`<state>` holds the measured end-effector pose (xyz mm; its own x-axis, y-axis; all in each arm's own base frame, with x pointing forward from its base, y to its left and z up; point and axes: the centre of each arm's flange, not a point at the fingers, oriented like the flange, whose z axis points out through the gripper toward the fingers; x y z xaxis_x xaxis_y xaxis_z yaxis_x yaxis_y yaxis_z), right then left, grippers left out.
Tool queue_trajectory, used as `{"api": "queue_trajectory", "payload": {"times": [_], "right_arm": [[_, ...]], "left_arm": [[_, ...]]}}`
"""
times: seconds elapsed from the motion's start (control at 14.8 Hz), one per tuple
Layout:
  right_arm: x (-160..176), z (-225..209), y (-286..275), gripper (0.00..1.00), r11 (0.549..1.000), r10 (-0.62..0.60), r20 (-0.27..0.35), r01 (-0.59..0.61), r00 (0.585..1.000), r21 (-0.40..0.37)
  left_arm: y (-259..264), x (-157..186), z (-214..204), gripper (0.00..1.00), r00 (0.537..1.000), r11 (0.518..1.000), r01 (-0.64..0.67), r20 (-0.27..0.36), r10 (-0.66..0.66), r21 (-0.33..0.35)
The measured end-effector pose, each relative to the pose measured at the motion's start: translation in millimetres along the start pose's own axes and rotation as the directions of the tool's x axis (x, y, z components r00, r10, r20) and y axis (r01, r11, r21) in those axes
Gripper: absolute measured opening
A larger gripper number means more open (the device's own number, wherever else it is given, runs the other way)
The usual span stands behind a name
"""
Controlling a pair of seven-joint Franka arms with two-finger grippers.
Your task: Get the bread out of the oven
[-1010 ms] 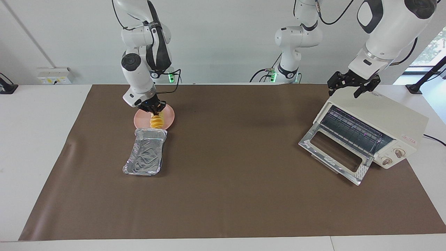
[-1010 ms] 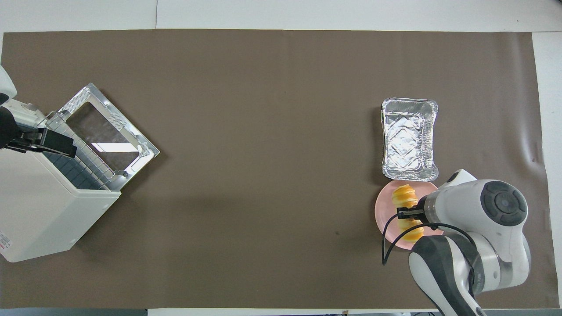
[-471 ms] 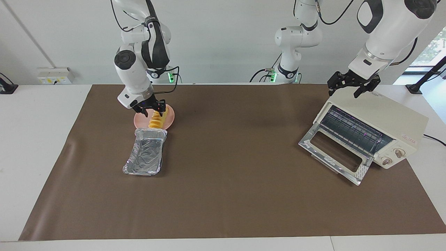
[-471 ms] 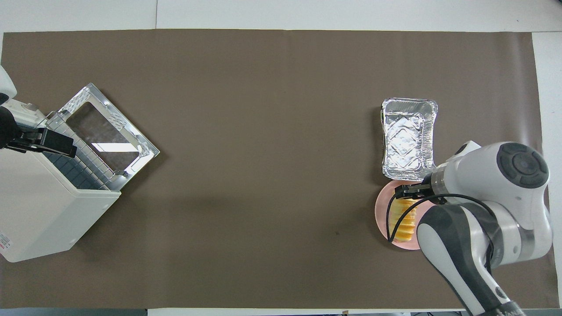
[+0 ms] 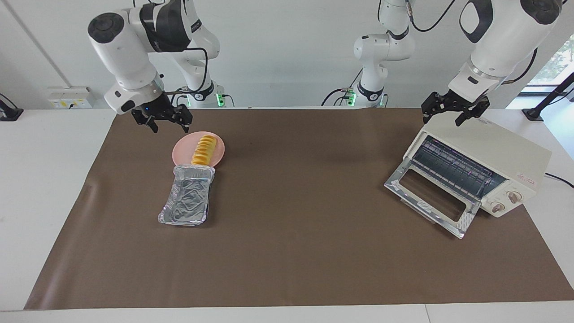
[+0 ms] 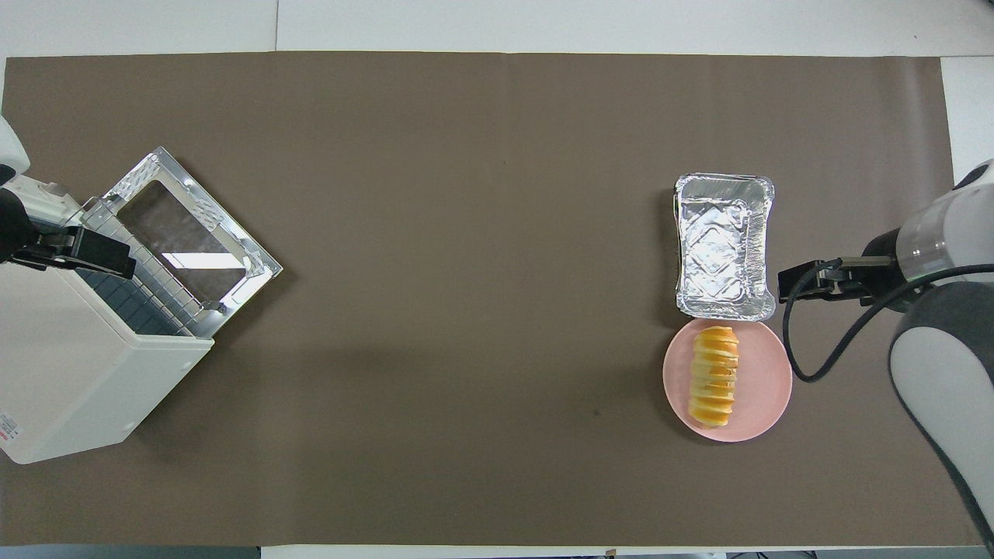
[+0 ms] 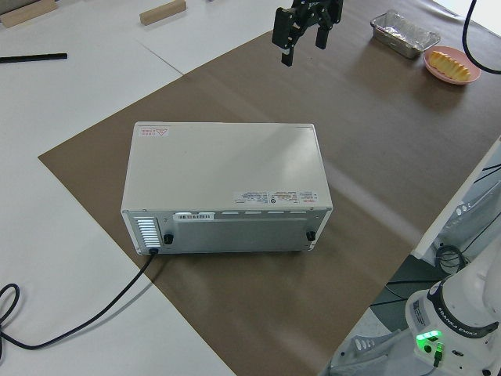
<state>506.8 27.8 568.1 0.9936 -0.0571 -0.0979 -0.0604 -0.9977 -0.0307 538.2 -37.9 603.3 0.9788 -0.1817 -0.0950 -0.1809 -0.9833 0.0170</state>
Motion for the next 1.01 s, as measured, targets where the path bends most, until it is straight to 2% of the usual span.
{"api": "queue_trajectory", "payload": {"times": [0.2,0.34,1.01], "right_arm": [[-7.5,-43.6,13.4,1.00,1.000,0.024,-0.007,-0.024,1.000,0.002],[-7.3,-55.4,24.7,1.00,0.999,0.046,-0.017,-0.046,0.999,0.005],[5.8,-42.9,38.0,1.00,0.997,0.063,0.005,-0.063,0.998,-0.034]], "left_arm": [[0.0,0.0,0.0,1.00,1.000,1.000,0.000,0.000,0.000,0.000],[0.0,0.0,0.0,1.00,1.000,1.000,0.000,0.000,0.000,0.000],[0.0,0.0,0.0,1.00,1.000,1.000,0.000,0.000,0.000,0.000]]}}
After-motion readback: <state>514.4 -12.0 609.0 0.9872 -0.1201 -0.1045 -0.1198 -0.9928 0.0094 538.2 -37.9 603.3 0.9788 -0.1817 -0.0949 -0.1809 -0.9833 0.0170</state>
